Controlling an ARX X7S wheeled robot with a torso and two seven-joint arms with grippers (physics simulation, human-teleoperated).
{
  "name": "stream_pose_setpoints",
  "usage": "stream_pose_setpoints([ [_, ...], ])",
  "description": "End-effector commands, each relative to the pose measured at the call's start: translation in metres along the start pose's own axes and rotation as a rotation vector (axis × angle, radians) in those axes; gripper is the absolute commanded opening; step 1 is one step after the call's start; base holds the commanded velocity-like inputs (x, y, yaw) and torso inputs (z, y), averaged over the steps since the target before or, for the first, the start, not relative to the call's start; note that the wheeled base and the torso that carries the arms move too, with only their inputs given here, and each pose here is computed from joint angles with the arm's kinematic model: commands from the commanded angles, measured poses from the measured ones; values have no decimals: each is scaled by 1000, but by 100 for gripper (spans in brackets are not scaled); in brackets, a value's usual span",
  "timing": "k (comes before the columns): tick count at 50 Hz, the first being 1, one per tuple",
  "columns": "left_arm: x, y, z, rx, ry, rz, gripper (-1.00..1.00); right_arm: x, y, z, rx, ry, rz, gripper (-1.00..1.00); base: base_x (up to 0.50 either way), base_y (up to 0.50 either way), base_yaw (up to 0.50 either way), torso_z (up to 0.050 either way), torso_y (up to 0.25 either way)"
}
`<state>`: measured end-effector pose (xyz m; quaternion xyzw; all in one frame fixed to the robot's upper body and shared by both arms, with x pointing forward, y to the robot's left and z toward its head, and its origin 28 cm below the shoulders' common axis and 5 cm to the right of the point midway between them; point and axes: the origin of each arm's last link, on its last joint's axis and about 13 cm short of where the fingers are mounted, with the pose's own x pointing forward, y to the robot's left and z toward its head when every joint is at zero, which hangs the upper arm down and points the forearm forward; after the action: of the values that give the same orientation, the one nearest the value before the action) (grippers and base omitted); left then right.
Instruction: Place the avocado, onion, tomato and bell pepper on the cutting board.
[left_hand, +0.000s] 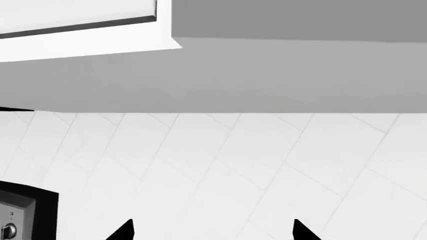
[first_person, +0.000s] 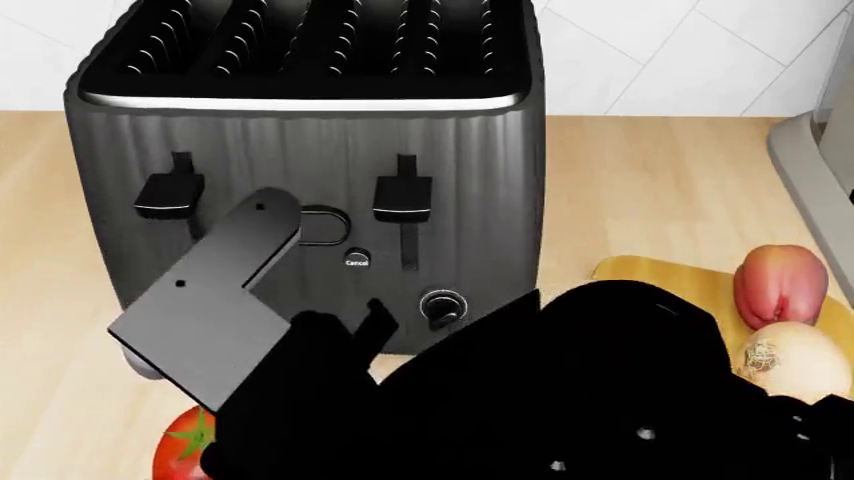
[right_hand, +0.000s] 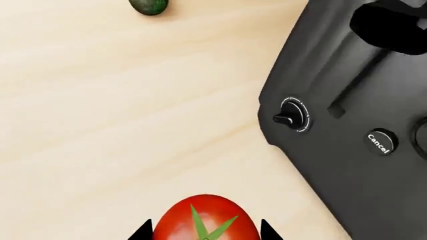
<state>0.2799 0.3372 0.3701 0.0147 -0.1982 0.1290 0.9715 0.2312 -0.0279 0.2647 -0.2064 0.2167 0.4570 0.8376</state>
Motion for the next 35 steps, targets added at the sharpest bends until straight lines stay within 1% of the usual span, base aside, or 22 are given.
stream_pose_setpoints([
  [1,-1,-1,-1,1,3,-2,100,-51,11,-5,-3,-31,-129,-100,0,0,0,0,0],
  [6,-2,-1,1,3,0,-2,100,-69,14,-6,4,-34,-185,-100,0,0,0,0,0],
  [13,-1,-3,1,3,-1,-10,100,-92,13,-7,22,-19,-272,-100,0,0,0,0,0],
  [25,-1,-4,1,4,-1,-13,100,-112,9,-14,61,-12,-366,-100,0,0,0,0,0],
  [35,-1,-4,1,3,-1,-13,100,-121,7,-19,85,-4,-420,-100,0,0,0,0,0],
])
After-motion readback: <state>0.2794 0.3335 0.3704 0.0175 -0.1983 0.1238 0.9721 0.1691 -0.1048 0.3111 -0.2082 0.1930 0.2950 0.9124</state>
